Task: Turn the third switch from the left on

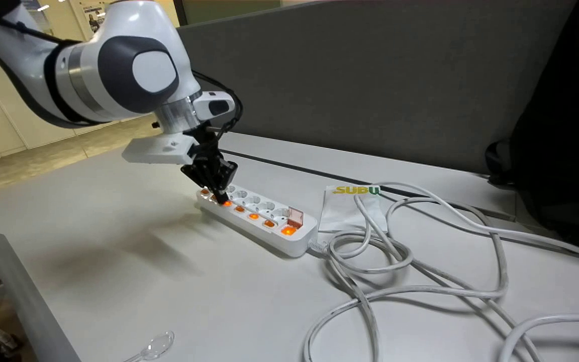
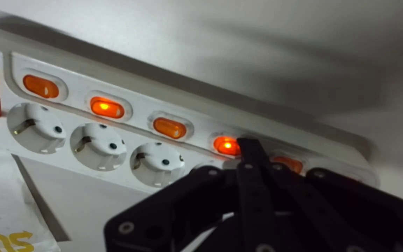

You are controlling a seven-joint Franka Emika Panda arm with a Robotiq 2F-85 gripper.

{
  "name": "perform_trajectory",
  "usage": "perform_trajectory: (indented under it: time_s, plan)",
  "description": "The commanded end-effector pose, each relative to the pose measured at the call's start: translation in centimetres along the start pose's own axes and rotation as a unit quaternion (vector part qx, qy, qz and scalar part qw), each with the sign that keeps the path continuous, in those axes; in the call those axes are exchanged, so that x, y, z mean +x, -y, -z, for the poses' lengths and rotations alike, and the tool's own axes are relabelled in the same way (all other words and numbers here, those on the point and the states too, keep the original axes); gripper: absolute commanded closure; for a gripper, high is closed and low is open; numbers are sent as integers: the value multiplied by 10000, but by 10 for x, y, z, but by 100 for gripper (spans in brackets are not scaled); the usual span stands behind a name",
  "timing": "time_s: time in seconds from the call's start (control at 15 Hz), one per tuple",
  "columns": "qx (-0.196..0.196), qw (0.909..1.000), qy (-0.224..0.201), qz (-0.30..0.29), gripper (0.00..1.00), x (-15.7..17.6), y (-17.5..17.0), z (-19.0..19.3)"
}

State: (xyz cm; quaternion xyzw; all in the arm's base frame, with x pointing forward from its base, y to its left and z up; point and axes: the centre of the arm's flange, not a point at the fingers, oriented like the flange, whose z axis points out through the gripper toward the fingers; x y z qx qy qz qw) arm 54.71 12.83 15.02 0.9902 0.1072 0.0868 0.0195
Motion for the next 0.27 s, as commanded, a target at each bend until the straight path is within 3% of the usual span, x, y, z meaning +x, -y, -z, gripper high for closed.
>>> perform_trajectory:
  time_s: [0.0, 0.2]
  plan:
    - [10, 9970, 158, -753, 100, -61, 4, -39]
    - [460, 9933, 255, -1031, 100, -72, 0, -31]
